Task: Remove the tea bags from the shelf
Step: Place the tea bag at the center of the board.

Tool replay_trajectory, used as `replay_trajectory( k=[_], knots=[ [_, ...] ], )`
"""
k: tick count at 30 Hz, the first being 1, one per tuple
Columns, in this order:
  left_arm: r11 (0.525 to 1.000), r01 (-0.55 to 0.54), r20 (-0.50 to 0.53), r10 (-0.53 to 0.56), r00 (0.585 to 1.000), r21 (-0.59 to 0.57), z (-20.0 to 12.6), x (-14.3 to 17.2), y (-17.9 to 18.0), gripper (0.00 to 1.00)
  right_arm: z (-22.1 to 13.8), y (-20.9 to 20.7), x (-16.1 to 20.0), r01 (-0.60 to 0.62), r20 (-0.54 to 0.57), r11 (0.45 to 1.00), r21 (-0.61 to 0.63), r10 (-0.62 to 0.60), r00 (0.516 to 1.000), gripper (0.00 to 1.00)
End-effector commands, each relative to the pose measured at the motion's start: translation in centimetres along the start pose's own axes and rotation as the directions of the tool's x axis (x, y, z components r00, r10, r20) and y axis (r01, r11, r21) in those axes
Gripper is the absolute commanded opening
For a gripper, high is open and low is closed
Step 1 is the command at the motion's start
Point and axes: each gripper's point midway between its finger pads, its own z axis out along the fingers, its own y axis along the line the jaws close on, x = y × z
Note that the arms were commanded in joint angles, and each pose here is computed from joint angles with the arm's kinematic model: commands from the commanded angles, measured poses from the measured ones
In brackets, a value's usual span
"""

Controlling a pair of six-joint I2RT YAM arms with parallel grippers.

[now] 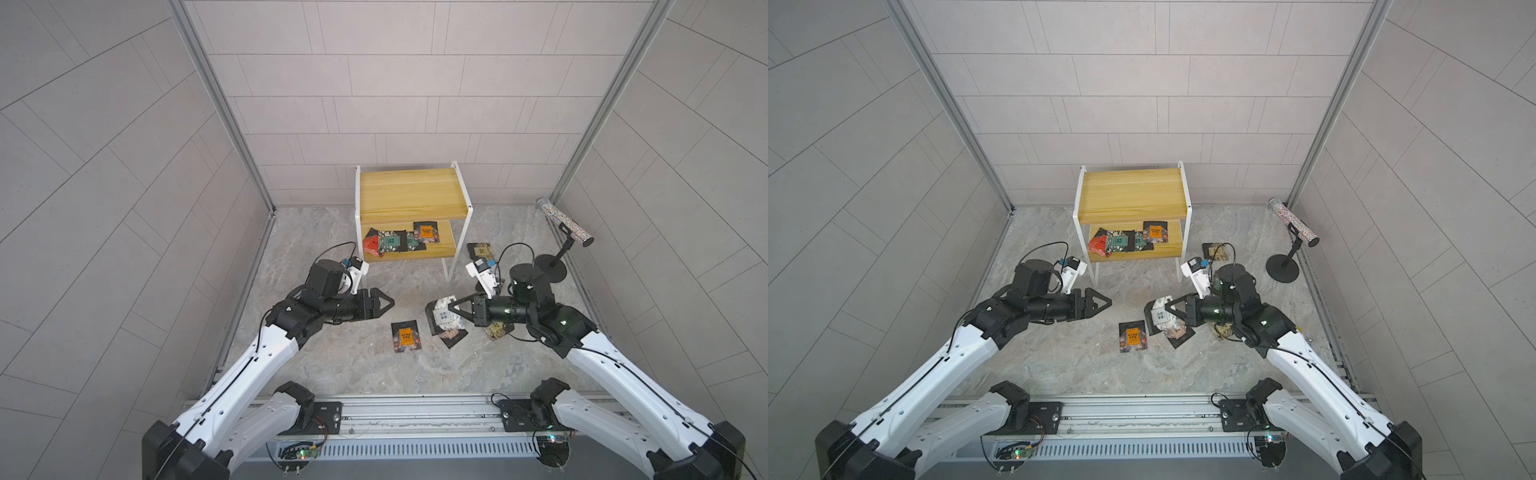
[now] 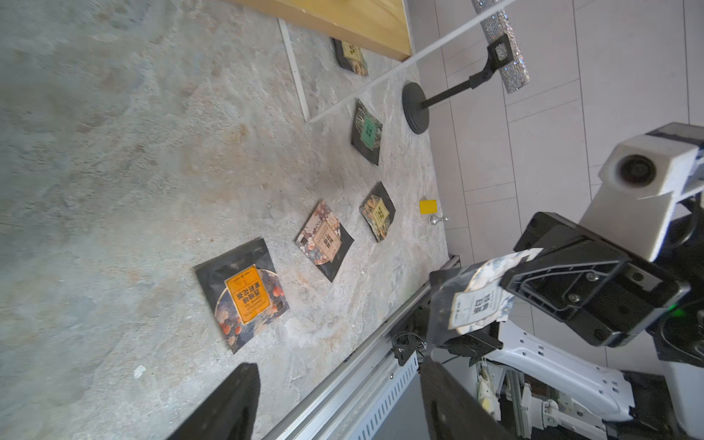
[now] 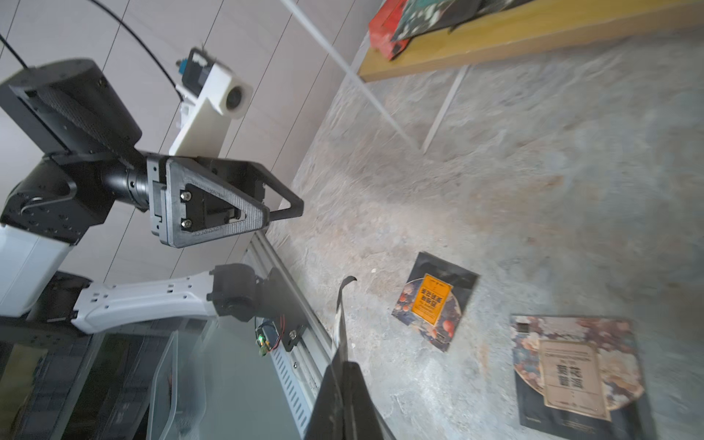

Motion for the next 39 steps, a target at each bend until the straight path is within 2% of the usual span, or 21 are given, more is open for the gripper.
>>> replay_trajectory(
  k=[1,10,15,22,25,31,34,39],
  knots=[
    [0.995,-0.067,-0.003,0.067,0.998,0.067,0.2,0.5,-1.9,0.76,1.3,3.3,-1.3,0.1,0.028,0.99,-0.104,-0.098,0.995,0.0],
    [0.978,-0.134,-0.042,0.142,0.989,0.16,0.8,1.8,-4.6,0.79,3.2,5.6,-2.2,0.127,0.028,0.969,-0.213,-0.124,0.992,0.0],
    [0.972,-0.148,-0.065,0.163,0.985,0.184,1.1,2.3,-5.3,0.77,3.0,6.6,-2.7,0.144,0.048,0.957,-0.252,-0.136,0.99,0.0],
    [0.966,-0.166,-0.04,0.178,0.983,0.2,0.5,2.0,-6.0,0.51,3.4,6.4,-2.8,0.14,0.042,0.959,-0.248,-0.133,0.99,0.0],
    [0.966,-0.173,-0.025,0.181,0.983,0.195,0.1,1.9,-6.1,0.36,3.5,5.9,-2.7,0.137,0.036,0.962,-0.234,-0.132,0.991,0.0],
    [0.967,-0.178,-0.008,0.182,0.983,0.181,-0.3,1.8,-6.1,0.16,3.7,5.1,-2.8,0.133,0.032,0.968,-0.211,-0.129,0.991,0.01],
    [0.97,-0.176,0.004,0.178,0.984,0.168,-0.4,1.7,-5.8,0.02,3.8,4.4,-2.9,0.123,0.033,0.973,-0.193,-0.119,0.992,0.1],
    [0.977,-0.168,0.025,0.166,0.986,0.129,-0.5,1.4,-5.1,0.0,3.8,3.0,-3.2,0.104,0.035,0.983,-0.15,-0.1,0.994,0.31]
  ],
)
